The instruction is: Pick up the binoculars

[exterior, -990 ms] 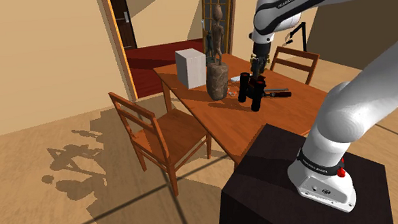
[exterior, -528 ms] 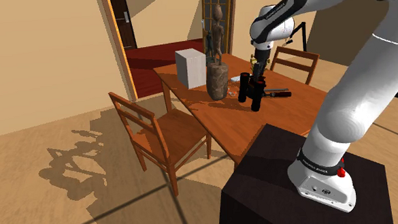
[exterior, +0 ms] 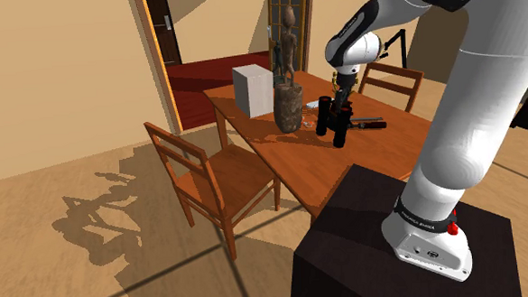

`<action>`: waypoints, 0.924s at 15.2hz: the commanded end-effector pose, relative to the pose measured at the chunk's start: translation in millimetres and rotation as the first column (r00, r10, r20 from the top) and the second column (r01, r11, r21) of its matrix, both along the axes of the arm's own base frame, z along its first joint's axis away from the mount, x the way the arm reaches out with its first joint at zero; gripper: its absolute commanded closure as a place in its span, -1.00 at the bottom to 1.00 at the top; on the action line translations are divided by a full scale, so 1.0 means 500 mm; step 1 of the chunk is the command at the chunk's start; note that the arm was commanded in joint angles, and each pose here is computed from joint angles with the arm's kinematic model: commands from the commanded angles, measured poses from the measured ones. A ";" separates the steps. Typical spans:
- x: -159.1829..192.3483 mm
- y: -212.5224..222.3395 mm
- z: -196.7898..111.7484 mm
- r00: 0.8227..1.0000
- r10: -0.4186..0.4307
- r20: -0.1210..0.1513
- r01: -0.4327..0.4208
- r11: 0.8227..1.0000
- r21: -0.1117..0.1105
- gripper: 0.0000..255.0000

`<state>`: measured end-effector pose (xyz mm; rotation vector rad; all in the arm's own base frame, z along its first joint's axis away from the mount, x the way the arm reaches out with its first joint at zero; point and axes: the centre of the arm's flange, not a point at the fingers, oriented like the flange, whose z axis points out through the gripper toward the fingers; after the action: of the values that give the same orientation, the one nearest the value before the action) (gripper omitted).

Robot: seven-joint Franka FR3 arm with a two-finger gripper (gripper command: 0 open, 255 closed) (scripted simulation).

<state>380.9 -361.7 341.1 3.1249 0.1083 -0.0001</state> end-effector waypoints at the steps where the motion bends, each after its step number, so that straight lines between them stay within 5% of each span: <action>1: 0.002 -0.001 -0.020 1.000 0.000 0.001 0.000 1.000 -0.001 -1.00; 5: 0.002 -0.001 -0.047 1.000 0.000 0.001 0.000 1.000 -0.001 -1.00; 6: 0.001 -0.001 -0.048 1.000 0.000 0.001 0.000 1.000 0.000 1.00; 14: 0.001 -0.001 -0.047 1.000 0.000 0.001 0.000 1.000 0.000 1.00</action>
<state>380.6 -363.1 318.3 3.1241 0.1056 0.0027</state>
